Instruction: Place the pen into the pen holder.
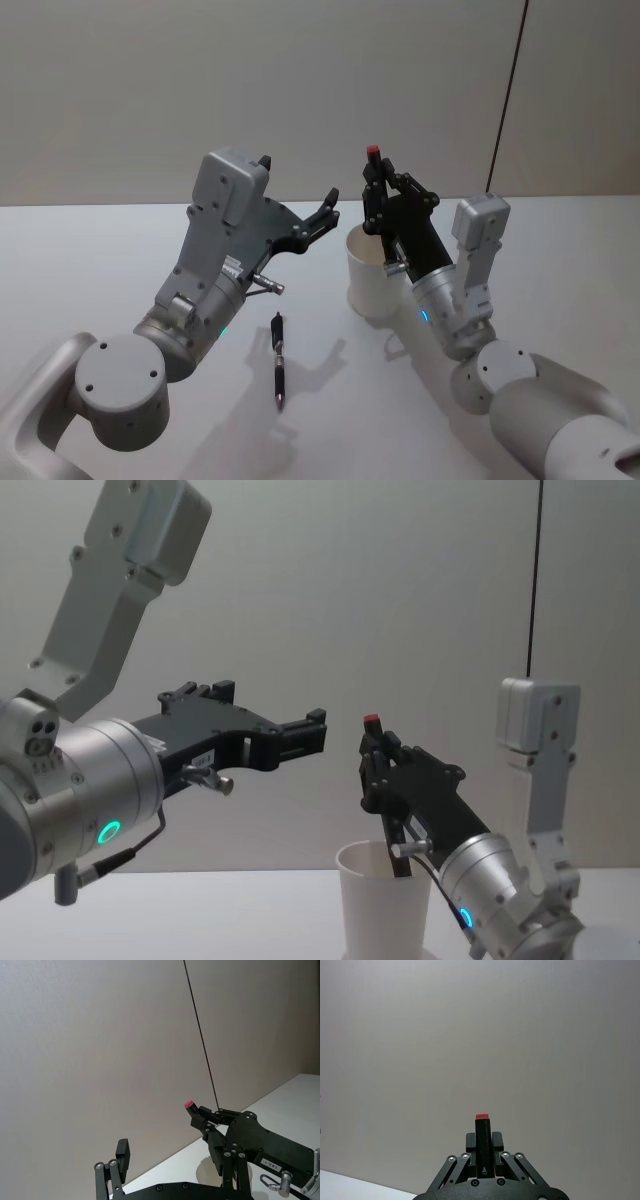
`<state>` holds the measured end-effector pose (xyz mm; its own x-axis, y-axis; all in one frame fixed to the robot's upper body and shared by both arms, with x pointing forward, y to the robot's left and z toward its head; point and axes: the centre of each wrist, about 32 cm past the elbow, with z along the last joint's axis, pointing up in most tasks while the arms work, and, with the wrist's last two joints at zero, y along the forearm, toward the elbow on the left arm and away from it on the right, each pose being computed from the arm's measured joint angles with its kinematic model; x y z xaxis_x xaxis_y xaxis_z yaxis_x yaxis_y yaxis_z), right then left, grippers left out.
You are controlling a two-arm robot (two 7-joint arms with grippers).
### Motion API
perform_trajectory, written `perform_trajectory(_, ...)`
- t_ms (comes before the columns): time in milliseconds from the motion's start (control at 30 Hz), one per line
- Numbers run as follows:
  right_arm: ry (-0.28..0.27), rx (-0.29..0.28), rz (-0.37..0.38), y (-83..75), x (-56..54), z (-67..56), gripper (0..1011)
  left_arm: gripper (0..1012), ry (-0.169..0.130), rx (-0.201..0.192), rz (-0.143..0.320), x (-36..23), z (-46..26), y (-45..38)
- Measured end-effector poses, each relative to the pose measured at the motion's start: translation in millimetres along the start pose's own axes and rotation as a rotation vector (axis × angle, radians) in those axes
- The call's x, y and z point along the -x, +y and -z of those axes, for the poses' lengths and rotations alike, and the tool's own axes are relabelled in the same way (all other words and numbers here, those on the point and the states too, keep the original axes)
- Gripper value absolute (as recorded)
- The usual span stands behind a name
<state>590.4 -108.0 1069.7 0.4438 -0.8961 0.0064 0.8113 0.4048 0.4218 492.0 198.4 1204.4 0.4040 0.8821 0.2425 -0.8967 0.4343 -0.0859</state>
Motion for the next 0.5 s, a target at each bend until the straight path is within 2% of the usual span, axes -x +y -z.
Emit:
perform_trajectory(300,-0.009,0.001,0.005,-1.3,-1.1,0.5,178,1003,0.000,0.000,0.000,0.0,0.0,0.0)
perform_trajectory(367,-0.011,0.002,0.007,-1.7,-1.6,0.6,205,1003,0.000,0.000,0.000,0.0,0.0,0.0)
perform_trajectory(500,-0.016,0.003,0.010,-2.4,-3.0,0.7,341,1003,0.000,0.000,0.000,0.0,0.0,0.0)
